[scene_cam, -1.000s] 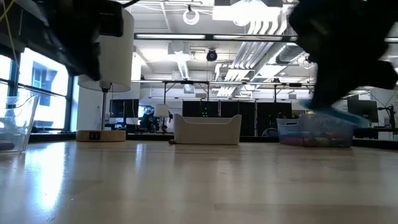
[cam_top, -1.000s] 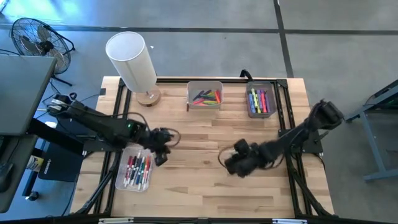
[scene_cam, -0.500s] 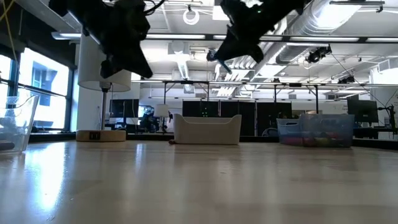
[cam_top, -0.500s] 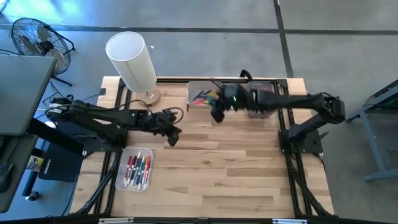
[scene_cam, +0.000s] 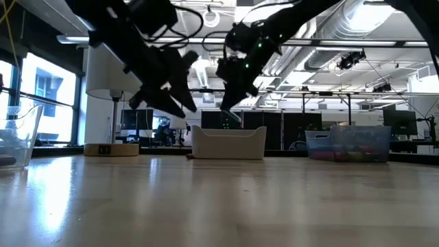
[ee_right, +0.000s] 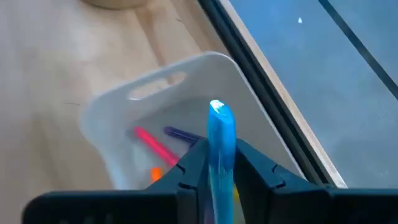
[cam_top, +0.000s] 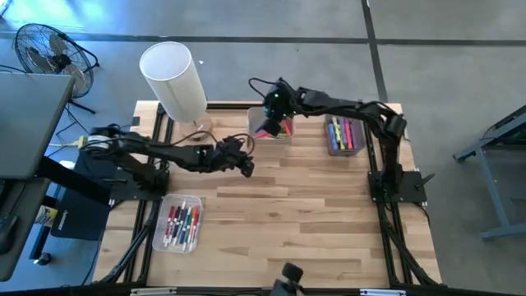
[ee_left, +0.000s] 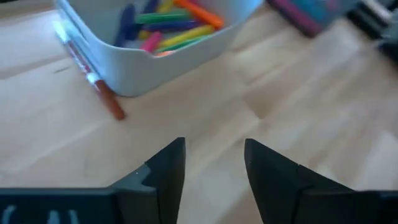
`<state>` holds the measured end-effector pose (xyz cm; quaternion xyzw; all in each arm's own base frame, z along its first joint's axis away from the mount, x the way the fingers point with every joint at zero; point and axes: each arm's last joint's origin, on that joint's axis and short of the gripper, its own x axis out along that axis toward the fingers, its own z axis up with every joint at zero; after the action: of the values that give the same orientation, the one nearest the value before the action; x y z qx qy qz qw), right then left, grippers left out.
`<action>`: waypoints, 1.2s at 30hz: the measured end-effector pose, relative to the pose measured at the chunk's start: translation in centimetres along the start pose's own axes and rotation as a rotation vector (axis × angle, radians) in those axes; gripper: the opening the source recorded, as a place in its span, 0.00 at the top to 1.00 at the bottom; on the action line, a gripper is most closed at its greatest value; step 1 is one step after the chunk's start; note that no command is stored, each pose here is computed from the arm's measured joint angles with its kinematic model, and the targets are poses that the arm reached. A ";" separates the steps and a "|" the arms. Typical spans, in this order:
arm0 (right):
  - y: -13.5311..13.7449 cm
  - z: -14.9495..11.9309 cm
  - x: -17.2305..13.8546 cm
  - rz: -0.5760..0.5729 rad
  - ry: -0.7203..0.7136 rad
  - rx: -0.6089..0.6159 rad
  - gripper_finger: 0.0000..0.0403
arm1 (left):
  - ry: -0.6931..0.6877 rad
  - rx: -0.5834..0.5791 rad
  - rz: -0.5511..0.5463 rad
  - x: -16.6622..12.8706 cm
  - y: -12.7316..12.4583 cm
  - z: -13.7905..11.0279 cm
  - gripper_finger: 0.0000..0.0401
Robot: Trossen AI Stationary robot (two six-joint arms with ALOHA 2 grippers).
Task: Pick & Place Markers
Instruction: Put the blue pen into the white bin, then put the brown marker pen into the transparent bin
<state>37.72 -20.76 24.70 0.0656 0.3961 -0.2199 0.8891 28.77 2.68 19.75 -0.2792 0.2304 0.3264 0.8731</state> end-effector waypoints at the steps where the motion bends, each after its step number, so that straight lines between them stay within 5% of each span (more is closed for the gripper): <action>1: -0.3 -0.1 0.5 -0.004 0.009 0.004 0.85 | -0.005 0.005 0.021 0.5 0.0 -0.3 0.59; 11: -1.2 -0.6 1.2 -0.011 0.021 -0.059 0.69 | 0.045 -0.047 0.224 5.0 1.4 -4.2 0.59; 19: -0.7 -0.6 1.1 0.030 0.019 -0.046 0.58 | -0.022 -0.012 0.281 7.4 1.7 -6.0 0.59; 36: -0.5 -0.5 -0.3 0.130 0.023 -0.047 0.58 | -0.126 0.086 0.410 8.9 2.7 -6.6 0.59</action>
<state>37.04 -20.94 24.63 0.0729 0.4060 -0.1518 0.8982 31.49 4.07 8.78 -0.1680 0.2411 0.5036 0.8124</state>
